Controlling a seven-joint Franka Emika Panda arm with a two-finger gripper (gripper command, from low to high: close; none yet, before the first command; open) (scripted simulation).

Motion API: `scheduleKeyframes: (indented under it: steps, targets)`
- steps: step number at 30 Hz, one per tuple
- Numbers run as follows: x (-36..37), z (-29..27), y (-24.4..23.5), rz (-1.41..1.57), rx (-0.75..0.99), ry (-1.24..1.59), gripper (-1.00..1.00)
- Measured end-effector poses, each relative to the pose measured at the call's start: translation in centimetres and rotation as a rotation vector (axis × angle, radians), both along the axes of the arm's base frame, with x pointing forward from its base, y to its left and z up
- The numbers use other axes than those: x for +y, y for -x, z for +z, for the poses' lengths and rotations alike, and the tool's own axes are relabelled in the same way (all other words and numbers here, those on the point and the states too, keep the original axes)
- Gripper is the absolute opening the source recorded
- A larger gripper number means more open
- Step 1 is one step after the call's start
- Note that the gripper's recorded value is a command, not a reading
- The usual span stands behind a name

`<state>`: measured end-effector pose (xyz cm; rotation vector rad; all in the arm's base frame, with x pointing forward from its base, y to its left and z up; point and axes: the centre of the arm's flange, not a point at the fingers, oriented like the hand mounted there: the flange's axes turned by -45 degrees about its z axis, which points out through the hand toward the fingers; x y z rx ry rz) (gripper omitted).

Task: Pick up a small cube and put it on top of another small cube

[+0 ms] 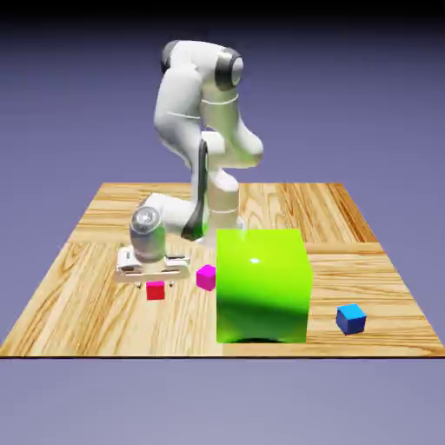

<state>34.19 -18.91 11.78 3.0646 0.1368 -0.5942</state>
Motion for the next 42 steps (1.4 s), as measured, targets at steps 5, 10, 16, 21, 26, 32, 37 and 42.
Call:
scheduleKeyframes:
  steps: [5, 10, 16, 21, 26, 32, 37, 42]
  targets:
    - [0.1, 5.2, -1.6, 0.000, 0.000, -0.001, -1.00]
    - [3.1, 10.3, -7.0, 0.109, -0.007, -0.073, -1.00]
    - [7.8, 17.1, -13.7, 0.296, -0.033, -0.261, -1.00]
    - [14.8, 22.7, -18.3, 0.576, -0.060, -0.421, -1.00]
    - [32.1, 25.6, -20.4, 1.170, -0.020, -0.436, -1.00]
    - [44.0, 23.5, -17.4, 1.551, 0.022, -0.296, -1.00]
    - [50.8, 20.0, -13.4, 1.790, 0.026, -0.144, -1.00]
    - [56.8, 15.5, -7.9, 2.070, 0.003, -0.017, -1.00]
